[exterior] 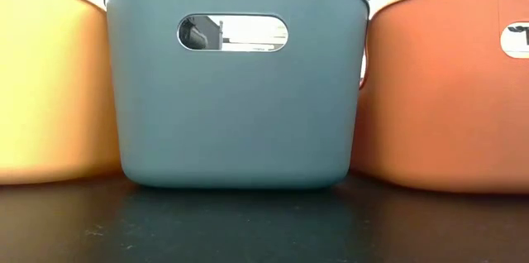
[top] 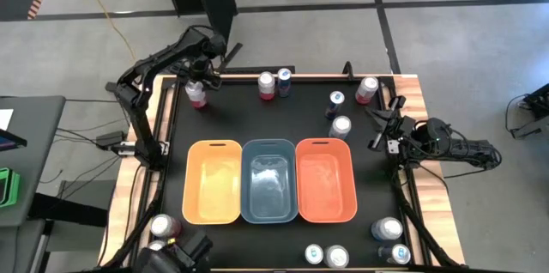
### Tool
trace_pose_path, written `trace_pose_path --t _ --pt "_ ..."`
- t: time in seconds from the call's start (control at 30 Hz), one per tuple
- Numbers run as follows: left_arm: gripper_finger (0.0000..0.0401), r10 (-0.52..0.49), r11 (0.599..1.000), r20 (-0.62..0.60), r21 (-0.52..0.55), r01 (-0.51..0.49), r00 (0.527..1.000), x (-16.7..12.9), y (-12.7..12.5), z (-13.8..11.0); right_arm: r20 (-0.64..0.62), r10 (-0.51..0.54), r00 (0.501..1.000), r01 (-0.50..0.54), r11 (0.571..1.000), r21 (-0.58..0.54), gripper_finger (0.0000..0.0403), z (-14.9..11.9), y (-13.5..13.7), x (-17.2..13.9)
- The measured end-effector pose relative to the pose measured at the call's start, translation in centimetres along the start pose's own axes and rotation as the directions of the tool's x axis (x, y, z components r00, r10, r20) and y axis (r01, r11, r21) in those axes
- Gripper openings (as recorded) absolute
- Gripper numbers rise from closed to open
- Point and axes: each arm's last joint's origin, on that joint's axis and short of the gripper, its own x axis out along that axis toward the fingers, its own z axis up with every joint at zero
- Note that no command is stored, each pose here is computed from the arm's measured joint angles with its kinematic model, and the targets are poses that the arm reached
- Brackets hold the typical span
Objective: Sort soda cans
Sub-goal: Put the top left pink-white soda can into the yellow bin
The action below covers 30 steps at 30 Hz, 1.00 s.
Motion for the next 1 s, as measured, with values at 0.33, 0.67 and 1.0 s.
trace_pose_path --t 0.33,0.67,1.0 --pt "0.0278 -0.058 0.995 0.099 0.088 0.05 0.993 -3.8 -1.5 -3.7 0.0 0.0 1.0 0.0 1.0 0.0 0.0022 0.0 0.0 0.0" --pt "0.0278 -0.143 0.985 0.241 0.132 0.113 0.96 -7.7 -1.9 -8.3 -0.001 0.0 1.0 0.0 1.0 -0.001 0.0022 0.0 0.0 0.0" --pt "0.0278 -0.278 0.943 0.333 0.275 0.19 0.901 -11.5 -3.6 -11.7 0.012 -0.006 1.0 0.006 1.0 0.005 0.0022 0.1 -0.1 0.0"
